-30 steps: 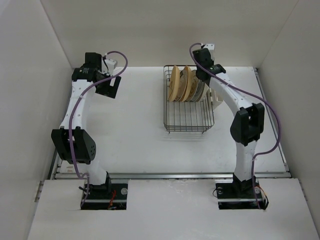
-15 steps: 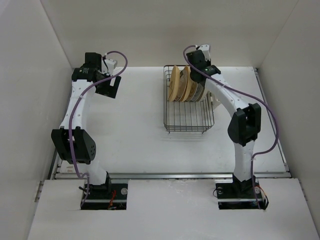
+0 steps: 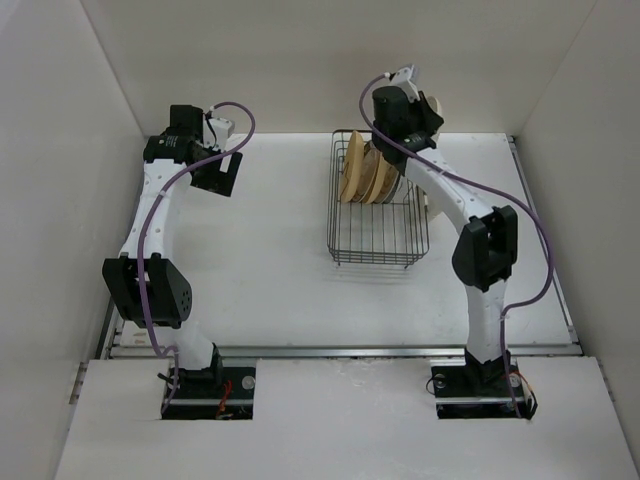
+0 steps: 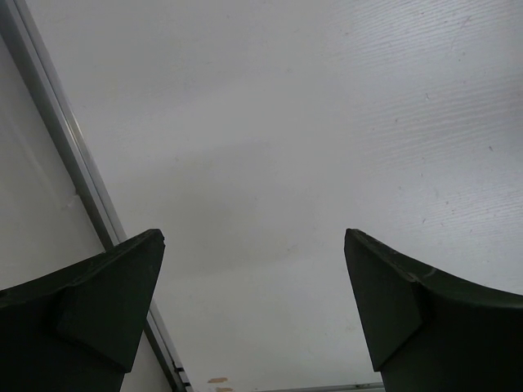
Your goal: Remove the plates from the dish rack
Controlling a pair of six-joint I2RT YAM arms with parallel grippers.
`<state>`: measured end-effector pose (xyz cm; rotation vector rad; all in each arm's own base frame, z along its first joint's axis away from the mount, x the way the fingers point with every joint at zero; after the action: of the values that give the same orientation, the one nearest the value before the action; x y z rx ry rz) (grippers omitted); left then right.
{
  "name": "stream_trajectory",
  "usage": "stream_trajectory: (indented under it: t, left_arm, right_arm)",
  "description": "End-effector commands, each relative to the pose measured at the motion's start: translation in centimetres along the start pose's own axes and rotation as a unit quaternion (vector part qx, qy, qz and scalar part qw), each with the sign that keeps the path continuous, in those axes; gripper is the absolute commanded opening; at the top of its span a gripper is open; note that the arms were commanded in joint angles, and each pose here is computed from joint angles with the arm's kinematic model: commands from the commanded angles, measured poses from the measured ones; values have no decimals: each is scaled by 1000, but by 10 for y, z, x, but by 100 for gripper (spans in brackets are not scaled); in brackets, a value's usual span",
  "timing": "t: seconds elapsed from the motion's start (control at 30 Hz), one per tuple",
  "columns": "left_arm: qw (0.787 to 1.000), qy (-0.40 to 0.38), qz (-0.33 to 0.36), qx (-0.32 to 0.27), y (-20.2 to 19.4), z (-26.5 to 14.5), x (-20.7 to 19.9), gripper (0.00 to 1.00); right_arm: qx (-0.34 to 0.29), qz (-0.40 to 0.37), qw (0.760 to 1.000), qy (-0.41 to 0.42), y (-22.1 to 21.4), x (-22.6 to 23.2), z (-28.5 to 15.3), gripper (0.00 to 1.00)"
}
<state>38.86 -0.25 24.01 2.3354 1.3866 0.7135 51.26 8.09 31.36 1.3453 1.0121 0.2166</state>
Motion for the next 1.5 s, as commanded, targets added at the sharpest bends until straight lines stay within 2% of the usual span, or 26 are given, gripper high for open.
stream_trajectory:
  t: [0.0,0.17,0.23,0.37,0.5,0.6,0.7,0.8,0.83,0.87,0.9,1.0,1.1,1.13,1.2,1.27,1.3,1.33,1.37,1.47]
  left_arm:
    - [1000,-8,-5,-7,3,-5,-4,91]
    - [1000,-14,-9,-20,8,-10,-6,91]
    - [999,-23,-9,-26,11,-13,-9,92]
    - [996,-77,-10,-47,21,-24,-27,92]
    - [986,-147,-32,-71,37,-29,-47,92]
    - [980,-176,-47,-74,45,-30,-53,90]
    - [975,-196,-46,-96,60,-37,-58,87]
    - [968,-218,-40,-122,75,-45,-66,87]
    - [964,-231,-35,-126,77,-47,-73,87]
    - [958,-250,-37,-138,82,-50,-78,87]
    - [954,-260,-37,-142,83,-52,-81,87]
    - [946,-280,-41,-156,89,-56,-86,89]
    - [943,-291,-42,-155,86,-55,-90,91]
    - [943,-289,-41,-159,86,-57,-90,92]
    - [945,-285,-53,-149,80,-45,-87,92]
    - [950,-259,-72,-157,80,-34,-73,92]
    - [956,-240,-99,-139,71,-20,-67,92]
    - [958,-229,-103,-137,71,-16,-64,91]
    - [961,-219,-109,-132,69,-8,-57,89]
    - [961,-232,-120,-93,56,14,-59,78]
  right_arm:
    - [-38,103,992,-61,56,-59,-9,0]
    - [-49,105,991,-72,67,-72,-11,0]
    - [-62,139,985,-77,85,-93,-13,0]
    - [-82,178,978,-76,106,-121,-17,0]
    - [-88,182,977,-70,109,-130,-20,0]
    - [-89,183,977,-70,107,-140,-25,0]
    - [-101,216,969,-63,116,-152,-29,0]
    - [-111,208,972,13,123,-134,-34,0]
    - [-106,268,956,56,126,-120,-37,0]
    - [-100,279,949,106,127,-107,-41,0]
    - [-93,260,937,214,128,-74,-56,0]
    - [-72,256,891,369,124,-2,-98,0]
    - [-34,237,853,464,103,61,-127,0]
    - [-20,221,831,510,93,89,-145,0]
    - [-1,217,814,539,84,109,-157,0]
    - [15,200,779,594,69,133,-179,0]
    - [20,195,746,636,63,144,-194,0]
    - [24,192,747,636,59,149,-193,0]
    - [26,184,720,669,52,157,-205,0]
    - [48,171,697,695,34,173,-213,0]
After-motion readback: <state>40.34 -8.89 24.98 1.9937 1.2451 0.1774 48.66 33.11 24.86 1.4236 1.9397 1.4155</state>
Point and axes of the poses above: each gripper's point midway between its finger pads, its own z axis out along the fingers, its own x axis along the line the jaws close on, y = z × x, the point moved 2 cm from there along -z, back along the fingers, and after that the axes turned 10 degrees about z, right-handed, at the moved point
